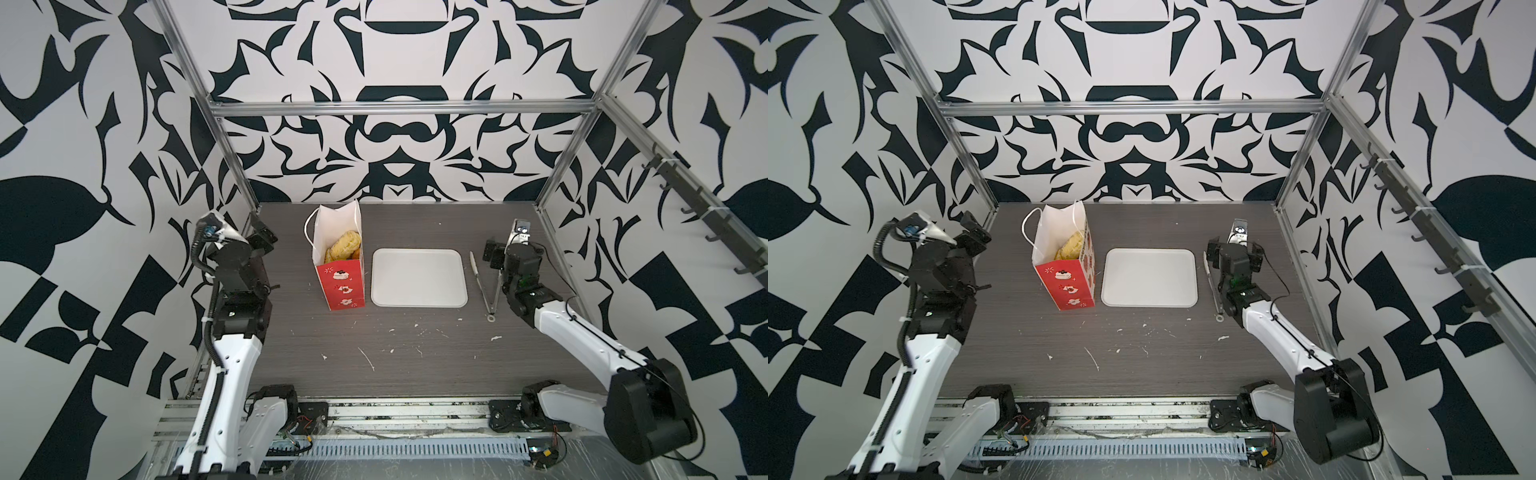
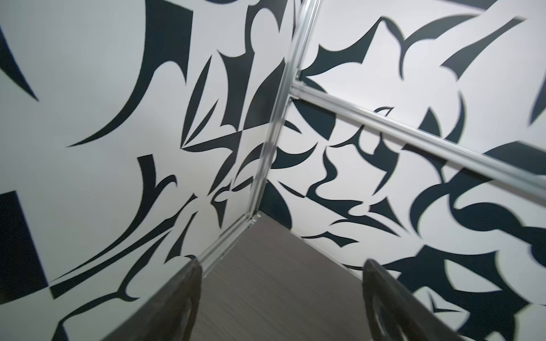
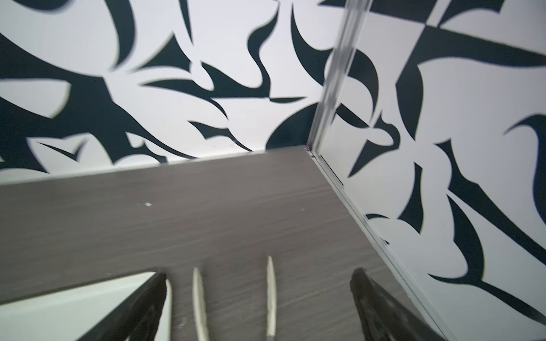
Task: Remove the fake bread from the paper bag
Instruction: 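Move the left gripper to the paper bag's rim while the right moves over the tray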
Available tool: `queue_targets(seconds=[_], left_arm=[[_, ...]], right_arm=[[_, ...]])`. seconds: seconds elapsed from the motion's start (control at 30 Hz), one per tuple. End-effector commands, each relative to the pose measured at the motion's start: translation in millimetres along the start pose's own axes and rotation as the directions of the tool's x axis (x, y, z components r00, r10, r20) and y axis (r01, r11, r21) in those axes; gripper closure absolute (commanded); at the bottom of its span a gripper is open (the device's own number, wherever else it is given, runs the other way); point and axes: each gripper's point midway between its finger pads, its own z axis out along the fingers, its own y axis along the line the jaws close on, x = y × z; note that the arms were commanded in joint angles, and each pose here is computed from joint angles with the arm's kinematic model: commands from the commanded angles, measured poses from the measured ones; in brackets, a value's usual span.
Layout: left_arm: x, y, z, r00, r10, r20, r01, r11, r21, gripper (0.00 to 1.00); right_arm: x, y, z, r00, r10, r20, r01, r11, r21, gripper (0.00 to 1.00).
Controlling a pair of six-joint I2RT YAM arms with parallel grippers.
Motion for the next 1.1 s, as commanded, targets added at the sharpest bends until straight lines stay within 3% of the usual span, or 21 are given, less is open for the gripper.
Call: queue_targets(seconds=[0.0, 0.1, 0.2, 0.37, 0.6, 0.73, 1.07], left_arm=[[40.8, -20.2, -30.4, 0.945, -0.004, -0.327, 0.044, 0.993, 0.114, 0.13], [43.3, -42.0, -62.7, 0.892, 0.09, -0.442, 0.031, 0.965, 0.259, 0.11], [49.6, -55.8, -90.8, 0.862, 0.177, -0.474, 0.018, 0.925, 0.379, 0.12], [78.0, -69.0, -103.8, 0.786, 0.284, -0.549, 0.017, 0.878, 0.479, 0.17], [99.2, -81.6, -73.8, 0.73, 0.362, -0.58, -0.063, 0.88, 0.471, 0.24], [104.9, -90.1, -48.9, 0.734, 0.363, -0.574, -0.1, 0.894, 0.437, 0.24], [122.2, -104.7, -6.1, 0.721, 0.356, -0.594, -0.133, 0.913, 0.385, 0.35]], right_arm=[[17.1, 21.2, -17.3, 0.988, -0.009, -0.157, -0.005, 0.996, -0.09, 0.0], [24.0, 45.7, -30.4, 0.972, -0.033, -0.231, -0.012, 0.982, -0.189, 0.01], [38.3, 72.6, -40.9, 0.953, -0.046, -0.3, -0.046, 0.954, -0.295, 0.01], [72.9, 123.5, -58.7, 0.913, -0.167, -0.374, -0.009, 0.905, -0.426, 0.02], [102.4, 153.2, -71.7, 0.878, -0.257, -0.404, 0.029, 0.871, -0.49, 0.02], [108.9, 152.6, -73.2, 0.871, -0.266, -0.413, 0.033, 0.871, -0.491, 0.02], [115.0, 146.0, -72.2, 0.869, -0.269, -0.415, 0.048, 0.881, -0.471, 0.02]])
